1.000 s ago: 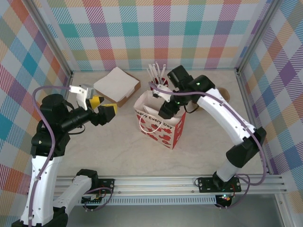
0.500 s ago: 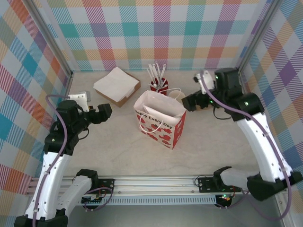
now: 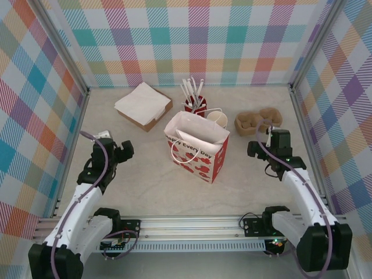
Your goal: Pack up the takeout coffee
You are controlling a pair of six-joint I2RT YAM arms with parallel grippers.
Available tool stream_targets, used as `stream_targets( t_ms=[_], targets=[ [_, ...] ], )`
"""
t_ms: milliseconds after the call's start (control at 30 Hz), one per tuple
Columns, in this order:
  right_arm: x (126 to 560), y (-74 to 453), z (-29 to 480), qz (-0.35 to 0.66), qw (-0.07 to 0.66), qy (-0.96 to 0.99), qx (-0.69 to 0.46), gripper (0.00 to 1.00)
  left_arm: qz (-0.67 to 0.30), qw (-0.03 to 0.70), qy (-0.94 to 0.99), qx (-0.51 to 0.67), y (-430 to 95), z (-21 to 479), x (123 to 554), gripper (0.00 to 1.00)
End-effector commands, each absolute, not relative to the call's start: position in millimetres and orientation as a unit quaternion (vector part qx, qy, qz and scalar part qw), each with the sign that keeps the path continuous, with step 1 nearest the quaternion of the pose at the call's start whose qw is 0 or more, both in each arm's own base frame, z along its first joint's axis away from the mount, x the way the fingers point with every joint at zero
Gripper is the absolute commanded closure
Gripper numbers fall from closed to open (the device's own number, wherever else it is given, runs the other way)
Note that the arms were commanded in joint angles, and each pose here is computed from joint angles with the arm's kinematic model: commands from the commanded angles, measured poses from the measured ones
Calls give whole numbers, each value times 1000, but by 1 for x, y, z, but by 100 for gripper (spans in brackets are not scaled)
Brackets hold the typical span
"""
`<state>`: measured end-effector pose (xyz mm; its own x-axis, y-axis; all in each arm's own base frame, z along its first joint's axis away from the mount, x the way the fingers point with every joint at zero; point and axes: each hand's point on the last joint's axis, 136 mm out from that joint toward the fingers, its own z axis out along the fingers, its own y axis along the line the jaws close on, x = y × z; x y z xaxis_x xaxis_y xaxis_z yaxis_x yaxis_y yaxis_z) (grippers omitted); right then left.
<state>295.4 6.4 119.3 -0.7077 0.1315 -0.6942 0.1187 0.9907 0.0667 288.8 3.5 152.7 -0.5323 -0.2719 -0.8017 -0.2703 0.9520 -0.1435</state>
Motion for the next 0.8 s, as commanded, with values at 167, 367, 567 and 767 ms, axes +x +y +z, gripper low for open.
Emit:
stream_targets(
  t_ms=[167,367,567,767],
  targets=[
    [376,3,125,-3,545,837,57,0,45,515,852,-78,2,142,338,0],
    [397,17,99,12,565,825,4,0,35,550,833,-49,-9,128,369,0],
    [397,14,91,41,557,830,5,0,8,559,829,-11,-23,106,390,0],
    [397,15,90,42,556,830,1,0,4,547,837,-17,-20,80,395,0]
  ],
)
